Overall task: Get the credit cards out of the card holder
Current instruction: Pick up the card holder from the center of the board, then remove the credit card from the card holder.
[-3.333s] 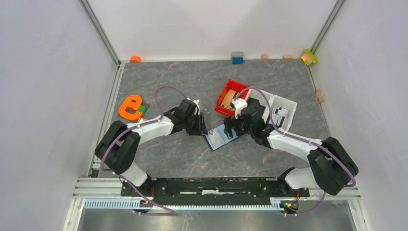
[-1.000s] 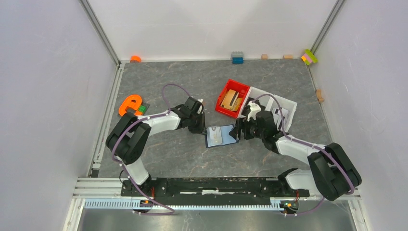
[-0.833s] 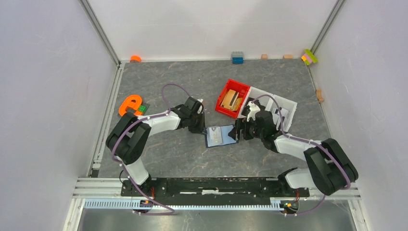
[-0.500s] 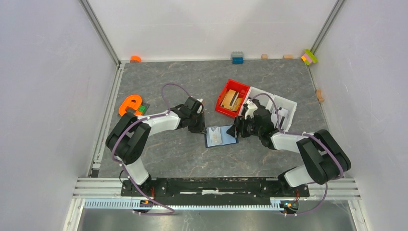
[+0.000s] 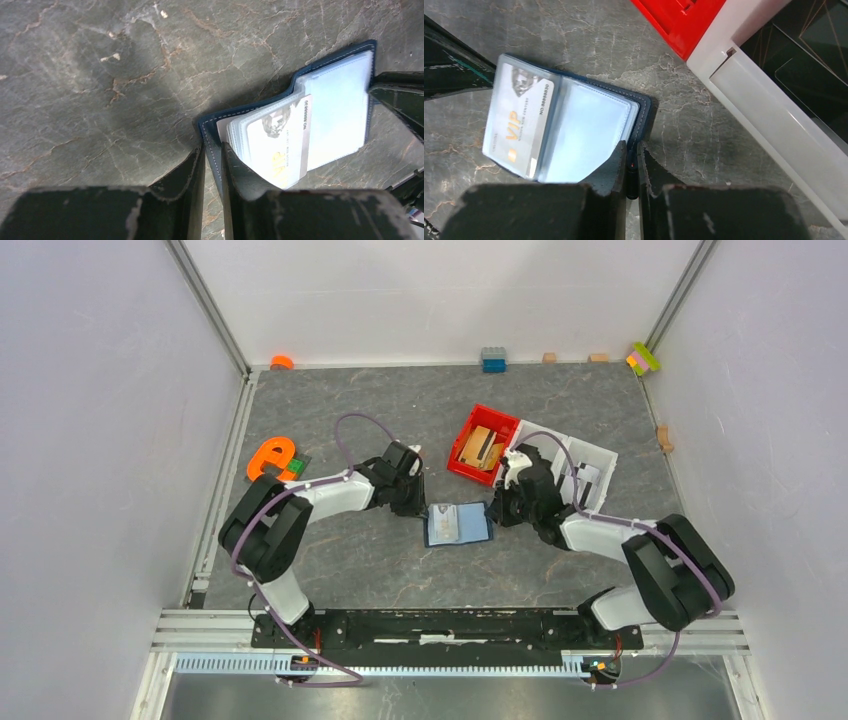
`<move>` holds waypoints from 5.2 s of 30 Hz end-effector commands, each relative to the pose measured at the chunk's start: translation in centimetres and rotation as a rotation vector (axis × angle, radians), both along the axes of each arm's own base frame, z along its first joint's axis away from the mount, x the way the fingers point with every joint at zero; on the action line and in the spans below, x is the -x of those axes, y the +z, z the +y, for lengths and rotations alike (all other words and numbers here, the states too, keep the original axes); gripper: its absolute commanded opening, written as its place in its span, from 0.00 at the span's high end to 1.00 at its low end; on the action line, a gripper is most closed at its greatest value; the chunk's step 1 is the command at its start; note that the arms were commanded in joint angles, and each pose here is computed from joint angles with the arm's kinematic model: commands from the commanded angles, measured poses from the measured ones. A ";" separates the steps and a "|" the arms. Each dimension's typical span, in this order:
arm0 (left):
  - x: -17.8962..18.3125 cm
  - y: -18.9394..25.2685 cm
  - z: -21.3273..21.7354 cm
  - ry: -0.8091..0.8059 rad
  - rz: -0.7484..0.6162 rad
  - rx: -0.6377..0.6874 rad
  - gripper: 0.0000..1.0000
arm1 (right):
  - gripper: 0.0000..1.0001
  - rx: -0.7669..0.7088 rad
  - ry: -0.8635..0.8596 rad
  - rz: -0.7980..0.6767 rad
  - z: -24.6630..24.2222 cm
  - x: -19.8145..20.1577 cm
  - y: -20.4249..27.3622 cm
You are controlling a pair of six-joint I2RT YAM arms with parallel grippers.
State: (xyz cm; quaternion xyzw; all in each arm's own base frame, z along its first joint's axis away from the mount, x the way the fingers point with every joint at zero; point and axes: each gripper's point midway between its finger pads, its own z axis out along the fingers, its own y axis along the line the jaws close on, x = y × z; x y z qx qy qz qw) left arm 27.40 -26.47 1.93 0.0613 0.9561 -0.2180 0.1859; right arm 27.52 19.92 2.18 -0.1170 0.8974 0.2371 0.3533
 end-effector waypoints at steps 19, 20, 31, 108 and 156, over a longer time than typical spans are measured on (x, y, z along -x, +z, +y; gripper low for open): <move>1.7 5.2 -1.6 -0.048 -0.090 0.353 0.21 | 0.99 -0.067 -0.107 -0.217 -1.8 -0.3 5.5; 1.8 4.3 -1.7 -0.050 -0.047 0.325 0.21 | 0.99 -0.068 -0.103 -0.217 -1.7 -0.3 5.5; 4.6 0.0 -5.6 -0.141 0.246 0.354 0.26 | 0.99 -0.082 -0.087 -0.199 -1.3 -0.1 5.2; 2.7 5.1 -5.6 -0.134 0.073 0.629 0.98 | 0.67 -0.106 -0.031 -0.155 -0.2 0.4 4.6; 6.3 18.7 -5.2 -0.357 -0.250 1.073 0.98 | 0.70 -0.771 0.536 -0.392 6.0 9.4 17.6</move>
